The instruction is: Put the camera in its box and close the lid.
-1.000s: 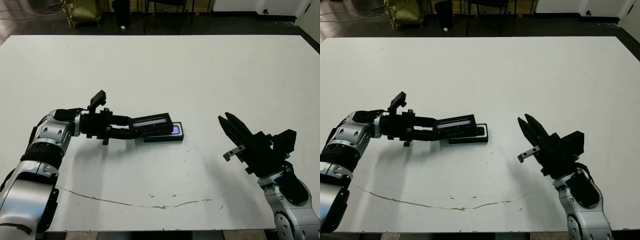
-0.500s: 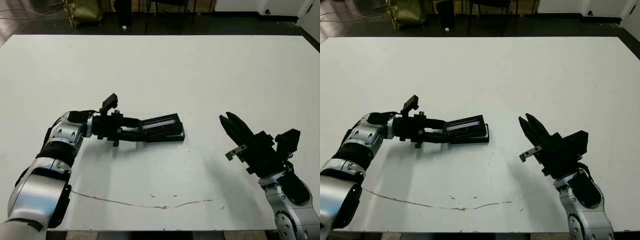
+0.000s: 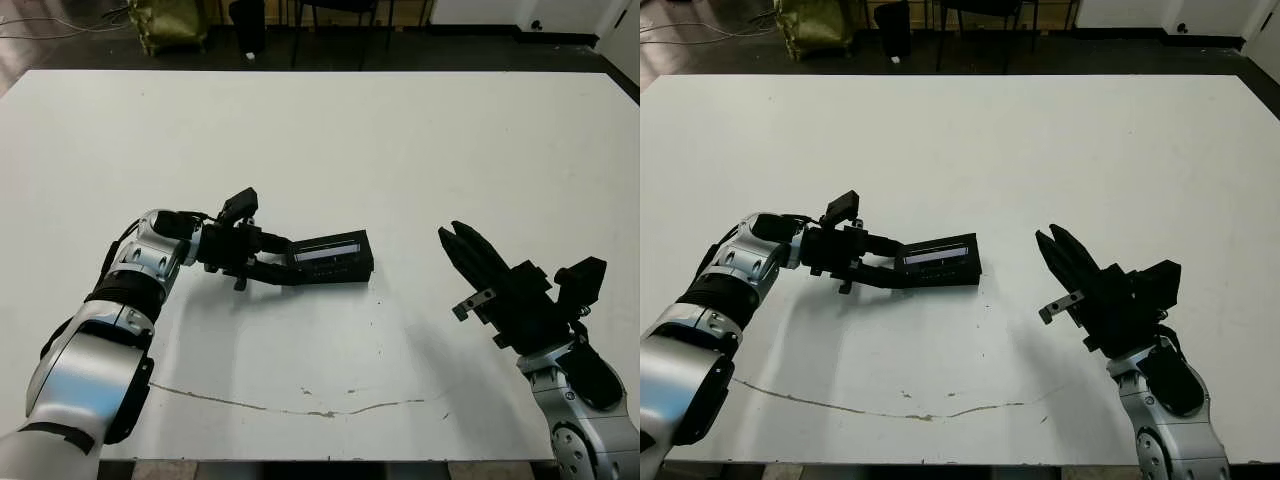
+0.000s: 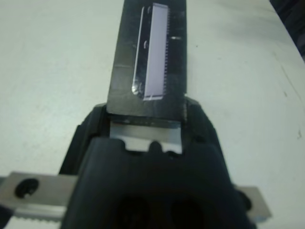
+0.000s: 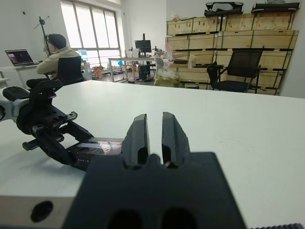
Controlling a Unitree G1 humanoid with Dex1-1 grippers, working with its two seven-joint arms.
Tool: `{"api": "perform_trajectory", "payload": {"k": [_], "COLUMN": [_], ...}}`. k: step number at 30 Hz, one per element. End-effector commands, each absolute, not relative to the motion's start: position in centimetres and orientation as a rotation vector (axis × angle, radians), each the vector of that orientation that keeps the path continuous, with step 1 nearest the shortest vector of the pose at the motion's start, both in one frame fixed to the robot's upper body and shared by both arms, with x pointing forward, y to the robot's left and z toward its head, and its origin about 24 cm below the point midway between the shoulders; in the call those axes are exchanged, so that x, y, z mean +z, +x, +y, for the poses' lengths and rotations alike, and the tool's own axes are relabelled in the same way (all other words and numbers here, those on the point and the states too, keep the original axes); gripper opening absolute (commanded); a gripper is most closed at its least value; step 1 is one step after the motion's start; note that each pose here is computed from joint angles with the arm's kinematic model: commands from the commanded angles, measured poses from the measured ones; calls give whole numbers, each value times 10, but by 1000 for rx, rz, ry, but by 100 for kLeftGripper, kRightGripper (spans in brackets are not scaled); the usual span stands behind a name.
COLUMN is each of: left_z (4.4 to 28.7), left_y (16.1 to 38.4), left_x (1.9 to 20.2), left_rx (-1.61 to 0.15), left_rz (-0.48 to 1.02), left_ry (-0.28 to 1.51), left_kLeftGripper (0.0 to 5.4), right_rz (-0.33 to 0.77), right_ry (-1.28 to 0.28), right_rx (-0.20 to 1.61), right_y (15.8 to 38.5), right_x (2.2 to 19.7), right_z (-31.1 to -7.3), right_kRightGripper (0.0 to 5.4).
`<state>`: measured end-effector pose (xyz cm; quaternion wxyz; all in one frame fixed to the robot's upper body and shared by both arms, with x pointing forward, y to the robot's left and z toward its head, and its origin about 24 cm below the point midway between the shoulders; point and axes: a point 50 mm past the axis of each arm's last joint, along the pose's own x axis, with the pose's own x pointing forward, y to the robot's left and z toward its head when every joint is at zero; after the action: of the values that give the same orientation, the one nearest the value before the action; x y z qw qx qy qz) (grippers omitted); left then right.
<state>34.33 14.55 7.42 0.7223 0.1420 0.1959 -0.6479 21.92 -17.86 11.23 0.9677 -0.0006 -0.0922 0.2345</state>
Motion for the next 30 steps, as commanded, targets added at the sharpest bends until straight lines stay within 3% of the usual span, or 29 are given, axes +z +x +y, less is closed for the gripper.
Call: {"api": "perform_trajectory", "payload": {"k": [1, 27, 30], "left_z": [138, 100, 101], "left_y": [343, 353, 351], "left_x": [68, 79, 81], "left_rx": [-1426, -1438, -1493], "left_rz": [474, 440, 419], "left_ry": [381, 551, 601], "left_kLeftGripper": [201, 192, 249], "right_rz": [-158, -141, -140], "right_ry": [5, -7, -8], "right_rx": [475, 457, 459], "right_y": [219, 218, 217], "right_x": [110, 105, 108], "right_z": [-181, -181, -180], "right_kRightGripper": [0, 0, 0]}}
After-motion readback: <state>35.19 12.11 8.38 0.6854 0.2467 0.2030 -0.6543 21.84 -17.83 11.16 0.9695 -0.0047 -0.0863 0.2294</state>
